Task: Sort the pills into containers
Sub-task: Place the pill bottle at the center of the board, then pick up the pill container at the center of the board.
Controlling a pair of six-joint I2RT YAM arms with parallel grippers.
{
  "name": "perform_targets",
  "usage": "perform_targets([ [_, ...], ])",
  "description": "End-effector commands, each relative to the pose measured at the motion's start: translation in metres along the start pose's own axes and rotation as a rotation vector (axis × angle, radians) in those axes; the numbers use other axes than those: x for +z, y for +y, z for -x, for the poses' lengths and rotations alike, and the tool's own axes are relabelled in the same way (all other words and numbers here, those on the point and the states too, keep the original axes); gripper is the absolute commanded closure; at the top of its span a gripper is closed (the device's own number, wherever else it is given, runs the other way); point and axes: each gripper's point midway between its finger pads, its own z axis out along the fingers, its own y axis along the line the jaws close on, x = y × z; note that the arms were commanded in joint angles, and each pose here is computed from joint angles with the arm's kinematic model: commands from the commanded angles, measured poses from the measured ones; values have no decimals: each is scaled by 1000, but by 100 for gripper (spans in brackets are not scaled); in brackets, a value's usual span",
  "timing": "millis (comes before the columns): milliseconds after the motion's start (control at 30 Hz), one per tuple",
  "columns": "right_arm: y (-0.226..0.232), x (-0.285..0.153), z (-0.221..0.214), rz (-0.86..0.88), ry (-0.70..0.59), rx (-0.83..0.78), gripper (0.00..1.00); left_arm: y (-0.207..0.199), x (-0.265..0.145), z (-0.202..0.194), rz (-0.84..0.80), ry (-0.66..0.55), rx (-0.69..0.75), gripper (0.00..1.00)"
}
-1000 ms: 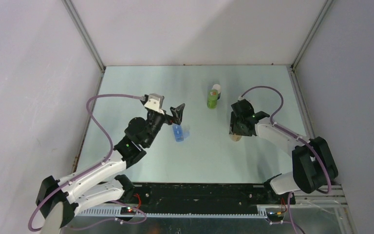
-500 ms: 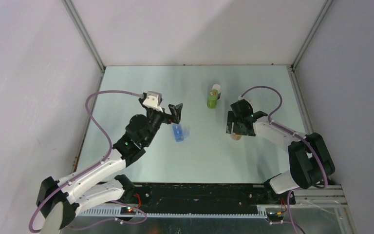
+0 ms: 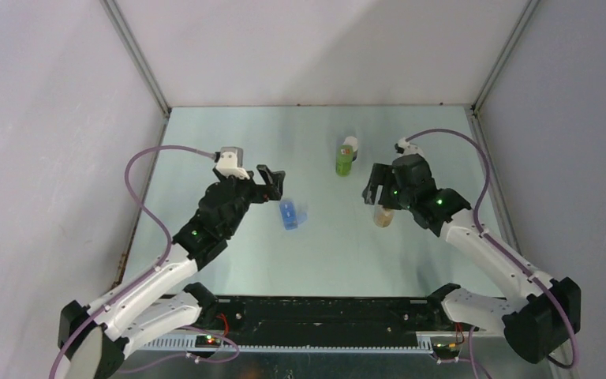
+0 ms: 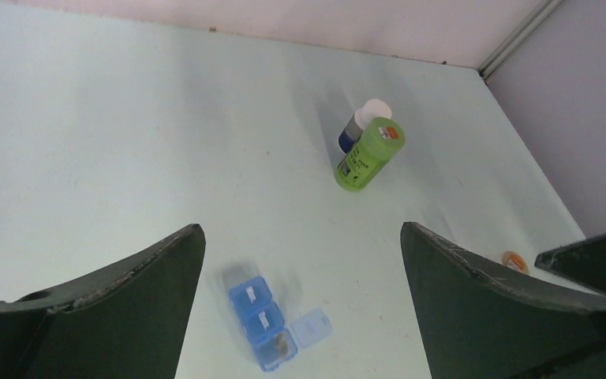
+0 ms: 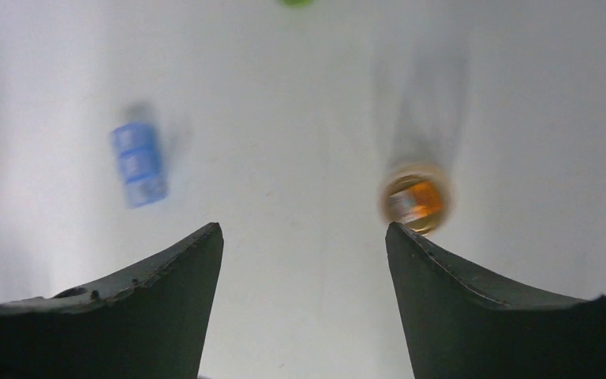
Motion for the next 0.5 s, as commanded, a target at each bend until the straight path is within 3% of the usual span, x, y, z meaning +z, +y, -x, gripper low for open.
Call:
perform_targets([
  [0, 68, -23, -1, 218, -5, 39, 22, 10, -15, 2, 49, 34, -168, 1],
  [167, 136, -14, -21, 356, 16, 90, 20, 20, -25, -22, 64, 99, -271, 1],
  [333, 153, 43, -37, 279, 32, 197, 21, 27, -26, -40, 62, 153, -321, 1],
  [467, 175, 70, -55, 322, 51, 130, 23, 34, -21, -49, 75, 160, -352, 1],
])
